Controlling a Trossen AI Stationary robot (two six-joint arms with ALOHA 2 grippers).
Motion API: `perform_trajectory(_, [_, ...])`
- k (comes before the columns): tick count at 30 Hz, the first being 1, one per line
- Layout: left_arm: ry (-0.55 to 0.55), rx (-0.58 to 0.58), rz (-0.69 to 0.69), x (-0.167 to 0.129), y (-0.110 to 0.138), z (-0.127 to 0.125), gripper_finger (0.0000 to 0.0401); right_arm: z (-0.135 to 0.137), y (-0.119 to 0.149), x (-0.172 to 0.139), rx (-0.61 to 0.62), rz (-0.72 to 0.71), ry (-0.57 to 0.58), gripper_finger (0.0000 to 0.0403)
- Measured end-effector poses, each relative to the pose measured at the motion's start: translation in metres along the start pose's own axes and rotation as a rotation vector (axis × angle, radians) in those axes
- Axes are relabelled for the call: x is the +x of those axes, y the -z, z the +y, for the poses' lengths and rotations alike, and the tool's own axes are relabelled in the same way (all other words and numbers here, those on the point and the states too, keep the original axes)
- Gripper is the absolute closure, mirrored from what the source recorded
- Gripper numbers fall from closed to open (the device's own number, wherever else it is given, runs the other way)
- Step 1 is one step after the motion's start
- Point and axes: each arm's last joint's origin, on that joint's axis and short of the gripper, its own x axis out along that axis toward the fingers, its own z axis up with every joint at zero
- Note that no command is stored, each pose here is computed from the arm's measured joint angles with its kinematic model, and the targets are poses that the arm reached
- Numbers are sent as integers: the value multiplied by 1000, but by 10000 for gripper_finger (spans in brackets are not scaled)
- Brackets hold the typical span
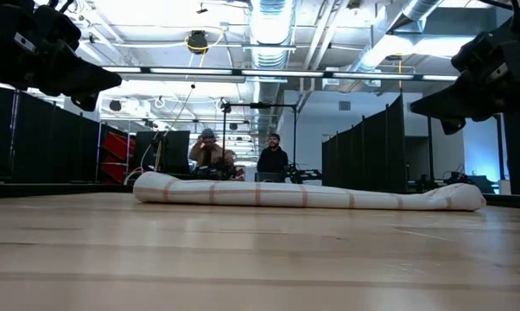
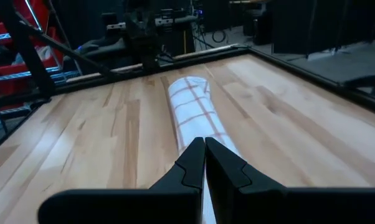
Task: Roll towel
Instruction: Return to Home Position
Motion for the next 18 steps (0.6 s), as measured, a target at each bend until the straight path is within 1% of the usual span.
perform_trajectory(18, [0,0,0,0,0,0,401,0,0,0,-8,4,-3,403])
